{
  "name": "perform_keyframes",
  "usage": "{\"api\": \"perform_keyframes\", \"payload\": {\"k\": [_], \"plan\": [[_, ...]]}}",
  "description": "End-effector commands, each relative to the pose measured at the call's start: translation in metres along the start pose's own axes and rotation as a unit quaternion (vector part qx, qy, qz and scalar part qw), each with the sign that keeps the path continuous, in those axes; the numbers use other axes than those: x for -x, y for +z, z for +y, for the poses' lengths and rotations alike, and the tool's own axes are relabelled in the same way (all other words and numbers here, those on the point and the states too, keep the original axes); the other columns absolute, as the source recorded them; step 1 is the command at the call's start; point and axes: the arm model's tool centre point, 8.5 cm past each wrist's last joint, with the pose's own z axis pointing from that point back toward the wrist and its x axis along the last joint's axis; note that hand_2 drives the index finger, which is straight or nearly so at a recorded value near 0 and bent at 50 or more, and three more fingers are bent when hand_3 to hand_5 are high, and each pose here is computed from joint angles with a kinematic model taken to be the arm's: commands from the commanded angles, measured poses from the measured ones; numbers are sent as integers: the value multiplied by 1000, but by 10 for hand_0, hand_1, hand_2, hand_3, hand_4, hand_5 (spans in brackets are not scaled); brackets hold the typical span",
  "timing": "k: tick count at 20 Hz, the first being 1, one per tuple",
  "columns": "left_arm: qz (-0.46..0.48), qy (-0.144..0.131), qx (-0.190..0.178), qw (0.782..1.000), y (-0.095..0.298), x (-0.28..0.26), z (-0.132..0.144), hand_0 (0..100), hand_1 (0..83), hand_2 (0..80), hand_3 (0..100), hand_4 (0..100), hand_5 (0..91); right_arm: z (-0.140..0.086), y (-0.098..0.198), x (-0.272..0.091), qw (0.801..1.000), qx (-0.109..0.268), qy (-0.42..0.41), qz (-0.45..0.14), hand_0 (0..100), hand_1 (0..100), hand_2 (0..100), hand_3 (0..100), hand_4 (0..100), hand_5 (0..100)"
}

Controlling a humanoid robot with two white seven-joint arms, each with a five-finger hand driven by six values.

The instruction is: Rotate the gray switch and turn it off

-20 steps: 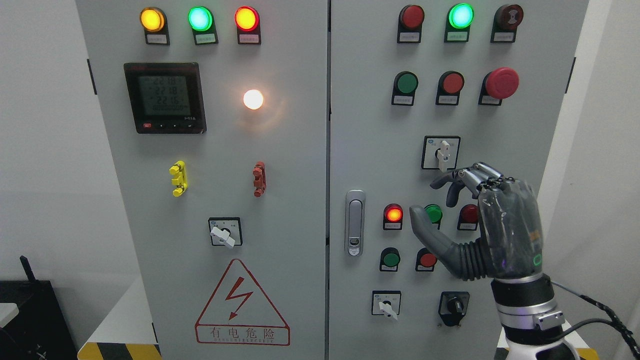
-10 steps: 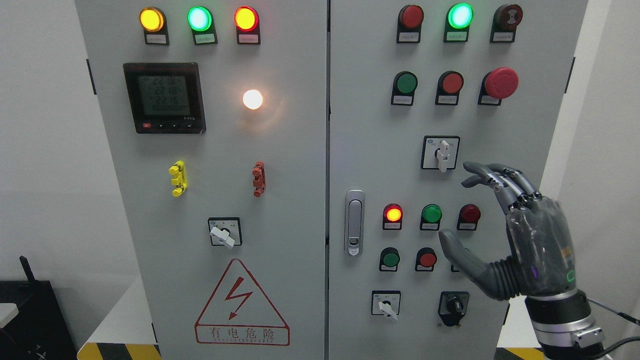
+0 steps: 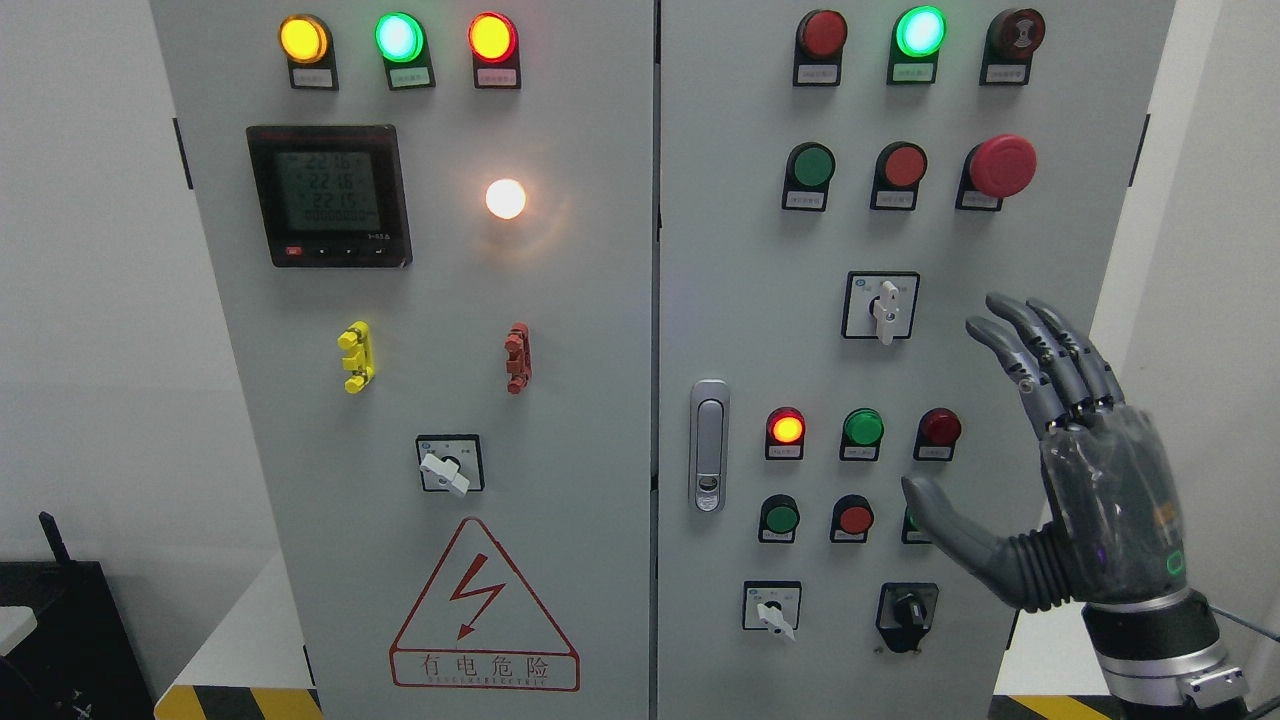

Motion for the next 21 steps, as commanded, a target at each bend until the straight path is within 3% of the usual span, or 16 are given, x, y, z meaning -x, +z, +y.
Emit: {"api": "perform_keyframes", "payload": {"k": [1,21], "plan": [[7,-1,0,1000,1,5,0,120,389,0,0,0,0,-6,4,5,1000,-5,12,-1,204,267,125,67,0,0],[6,-1,0,1000,1,5,0,120,389,0,0,0,0,-8,8,-1,1000,3,8,1,207,280,121,78,0,0]]}}
